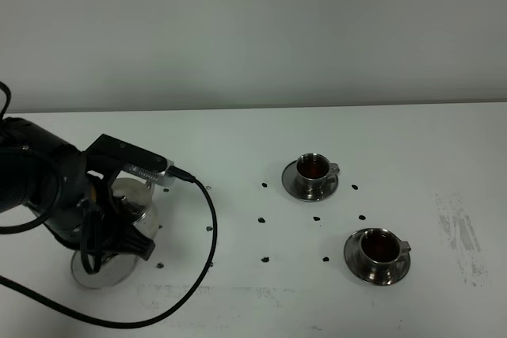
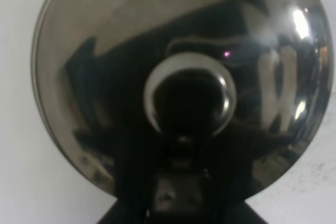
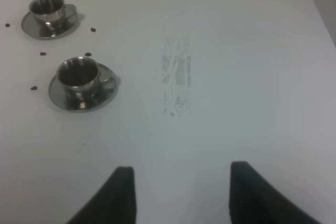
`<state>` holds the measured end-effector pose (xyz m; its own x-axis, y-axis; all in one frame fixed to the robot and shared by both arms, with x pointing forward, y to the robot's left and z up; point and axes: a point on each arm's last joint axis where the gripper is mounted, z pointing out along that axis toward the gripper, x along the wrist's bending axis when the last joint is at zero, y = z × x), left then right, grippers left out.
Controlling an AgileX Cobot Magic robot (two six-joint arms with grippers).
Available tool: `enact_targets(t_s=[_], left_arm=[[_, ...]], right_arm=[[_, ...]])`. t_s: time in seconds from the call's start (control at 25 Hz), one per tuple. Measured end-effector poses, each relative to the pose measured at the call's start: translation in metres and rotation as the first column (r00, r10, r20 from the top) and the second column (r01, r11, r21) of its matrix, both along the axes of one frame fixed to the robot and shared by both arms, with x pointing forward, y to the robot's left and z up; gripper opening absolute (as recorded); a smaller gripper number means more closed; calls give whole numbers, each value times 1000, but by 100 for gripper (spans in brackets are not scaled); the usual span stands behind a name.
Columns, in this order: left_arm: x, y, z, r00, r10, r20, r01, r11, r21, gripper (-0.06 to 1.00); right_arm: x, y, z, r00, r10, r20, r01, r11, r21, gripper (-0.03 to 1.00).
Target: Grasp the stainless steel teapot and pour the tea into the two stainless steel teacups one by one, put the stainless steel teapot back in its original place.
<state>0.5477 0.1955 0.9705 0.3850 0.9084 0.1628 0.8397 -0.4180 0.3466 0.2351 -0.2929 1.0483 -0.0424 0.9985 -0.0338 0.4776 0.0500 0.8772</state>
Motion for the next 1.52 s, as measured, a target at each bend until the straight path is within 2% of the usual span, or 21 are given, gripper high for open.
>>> enact_targets(t_s=[0.24,0.6,1.52], left_arm=[[-11,14,-17,997,77,-26,-77,997,-5,25],[-12,22,-22,993,121,-16,-121,993,9,25],[-21,24,-36,996,91,4,-91,996,-9,25]], right_arm=[[0,0,0,1000,0,0,0,1000,0,43],[0,0,0,1000,0,0,0,1000,0,43],[0,0,0,1000,0,0,0,1000,0,43]])
